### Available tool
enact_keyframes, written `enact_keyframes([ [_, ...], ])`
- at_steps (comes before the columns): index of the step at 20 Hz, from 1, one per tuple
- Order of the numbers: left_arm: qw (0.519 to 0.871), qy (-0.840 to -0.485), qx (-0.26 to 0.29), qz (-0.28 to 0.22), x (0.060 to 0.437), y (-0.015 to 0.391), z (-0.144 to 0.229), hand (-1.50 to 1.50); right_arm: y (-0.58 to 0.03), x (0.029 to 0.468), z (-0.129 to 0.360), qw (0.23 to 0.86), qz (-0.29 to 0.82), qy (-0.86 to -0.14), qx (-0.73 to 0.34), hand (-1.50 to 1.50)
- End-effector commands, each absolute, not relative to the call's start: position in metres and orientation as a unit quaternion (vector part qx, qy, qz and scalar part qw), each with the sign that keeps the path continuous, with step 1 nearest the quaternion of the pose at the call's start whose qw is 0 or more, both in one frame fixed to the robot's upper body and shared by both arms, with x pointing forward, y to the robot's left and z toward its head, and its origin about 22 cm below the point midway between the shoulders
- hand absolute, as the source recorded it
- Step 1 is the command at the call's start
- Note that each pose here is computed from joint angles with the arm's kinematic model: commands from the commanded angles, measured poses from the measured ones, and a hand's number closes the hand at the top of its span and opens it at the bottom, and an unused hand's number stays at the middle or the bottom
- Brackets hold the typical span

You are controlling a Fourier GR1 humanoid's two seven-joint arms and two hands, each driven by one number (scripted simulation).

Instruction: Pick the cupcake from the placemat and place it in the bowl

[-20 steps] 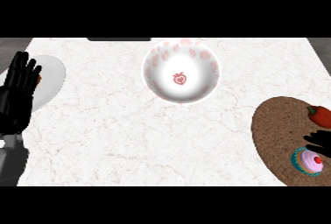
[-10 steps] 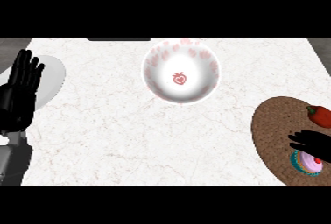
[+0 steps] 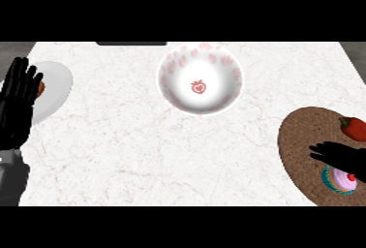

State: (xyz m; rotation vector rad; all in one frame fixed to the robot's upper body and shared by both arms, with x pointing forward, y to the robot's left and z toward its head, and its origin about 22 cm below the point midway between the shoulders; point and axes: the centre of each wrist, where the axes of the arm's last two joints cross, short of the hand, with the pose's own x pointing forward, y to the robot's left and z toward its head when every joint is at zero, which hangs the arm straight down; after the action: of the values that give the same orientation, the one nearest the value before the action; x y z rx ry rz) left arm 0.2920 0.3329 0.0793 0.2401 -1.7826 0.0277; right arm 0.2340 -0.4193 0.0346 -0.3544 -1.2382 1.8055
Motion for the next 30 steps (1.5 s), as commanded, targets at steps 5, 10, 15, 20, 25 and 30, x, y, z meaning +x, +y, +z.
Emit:
enact_keyframes([
  [5, 0.618, -0.779, 0.104, 0.011, 0.31, 0.327, 0.083, 0.0, -0.421, 0.263, 0.052, 0.404, 0.712, -0.558, -0.135, 1.5],
  [10, 0.62, -0.776, 0.114, 0.018, 0.296, 0.336, 0.08, 0.0, -0.42, 0.256, 0.04, 0.451, 0.681, -0.547, -0.182, 1.5],
  [15, 0.616, -0.779, 0.116, 0.013, 0.289, 0.333, 0.08, 0.0, -0.496, 0.225, 0.033, 0.667, 0.513, -0.391, -0.372, 1.5],
  [20, 0.616, -0.78, 0.108, 0.014, 0.287, 0.314, 0.072, 0.0, -0.491, 0.252, 0.051, 0.679, 0.466, -0.372, -0.428, 1.5],
  [25, 0.629, -0.77, 0.107, 0.017, 0.295, 0.347, 0.086, 0.0, -0.495, 0.247, 0.076, 0.644, 0.439, -0.382, -0.496, 1.5],
  [30, 0.622, -0.775, 0.107, 0.01, 0.291, 0.335, 0.088, 0.0, -0.471, 0.254, 0.143, 0.613, 0.412, -0.433, -0.517, 1.5],
])
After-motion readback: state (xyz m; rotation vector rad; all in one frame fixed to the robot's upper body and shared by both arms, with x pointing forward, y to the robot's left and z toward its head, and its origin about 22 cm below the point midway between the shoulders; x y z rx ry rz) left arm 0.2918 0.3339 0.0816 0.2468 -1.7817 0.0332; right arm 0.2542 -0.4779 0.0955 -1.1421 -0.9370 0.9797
